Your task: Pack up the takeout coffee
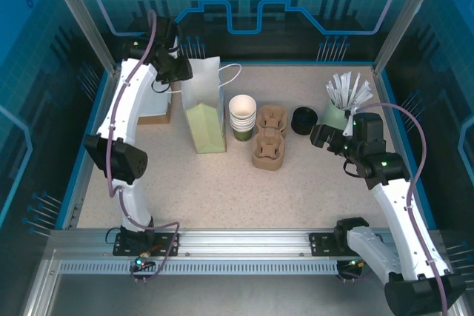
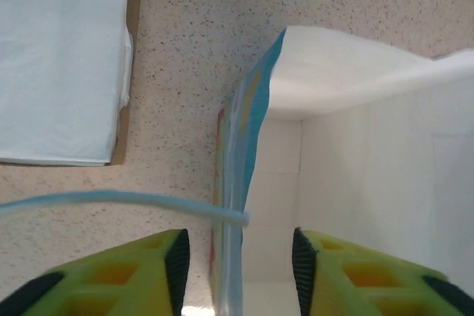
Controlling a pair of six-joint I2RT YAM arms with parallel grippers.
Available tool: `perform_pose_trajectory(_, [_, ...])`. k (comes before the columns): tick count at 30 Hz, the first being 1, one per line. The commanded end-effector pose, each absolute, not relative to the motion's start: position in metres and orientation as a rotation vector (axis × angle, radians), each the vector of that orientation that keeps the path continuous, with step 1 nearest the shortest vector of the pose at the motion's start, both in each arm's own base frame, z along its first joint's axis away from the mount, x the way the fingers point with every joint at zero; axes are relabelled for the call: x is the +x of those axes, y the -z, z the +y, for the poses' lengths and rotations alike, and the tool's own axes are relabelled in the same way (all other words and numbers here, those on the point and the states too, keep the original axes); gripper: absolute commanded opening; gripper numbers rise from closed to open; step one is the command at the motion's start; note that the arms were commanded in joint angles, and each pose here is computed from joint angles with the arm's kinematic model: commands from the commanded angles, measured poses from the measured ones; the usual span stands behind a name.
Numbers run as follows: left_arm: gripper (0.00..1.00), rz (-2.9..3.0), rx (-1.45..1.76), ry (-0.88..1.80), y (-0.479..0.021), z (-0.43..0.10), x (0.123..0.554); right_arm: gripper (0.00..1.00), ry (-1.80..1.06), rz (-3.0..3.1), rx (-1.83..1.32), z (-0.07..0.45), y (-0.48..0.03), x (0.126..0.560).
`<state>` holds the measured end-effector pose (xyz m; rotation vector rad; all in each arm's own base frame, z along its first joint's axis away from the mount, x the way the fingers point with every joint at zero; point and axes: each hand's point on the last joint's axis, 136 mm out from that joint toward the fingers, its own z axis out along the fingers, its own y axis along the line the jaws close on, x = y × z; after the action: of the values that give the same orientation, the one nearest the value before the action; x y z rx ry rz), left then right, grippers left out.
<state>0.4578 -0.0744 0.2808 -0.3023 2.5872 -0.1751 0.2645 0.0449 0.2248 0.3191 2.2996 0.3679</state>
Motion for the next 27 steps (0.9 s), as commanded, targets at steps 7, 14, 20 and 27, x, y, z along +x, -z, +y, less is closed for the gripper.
perform_pose_trajectory(7, [0.0, 2.583, -0.266, 0.086, -0.278, -0.052, 0.485, 1.0, -0.352, 2.323, 0.306, 0.046, -0.22, 0.26])
perform_pose_trajectory(14, [0.0, 2.494, -0.293, 0.075, -0.294, -0.018, 0.505, 1.0, -0.344, 2.328, 0.303, 0.045, -0.218, 0.26])
perform_pose_trajectory(20, [0.0, 2.462, -0.326, 0.099, -0.297, -0.001, 0.515, 1.0, -0.354, 2.337, 0.308, 0.047, -0.217, 0.26])
perform_pose_trajectory(27, [0.19, 2.459, -0.328, 0.126, -0.299, 0.003, 0.515, 1.0, -0.366, 2.343, 0.308, 0.049, -0.217, 0.261])
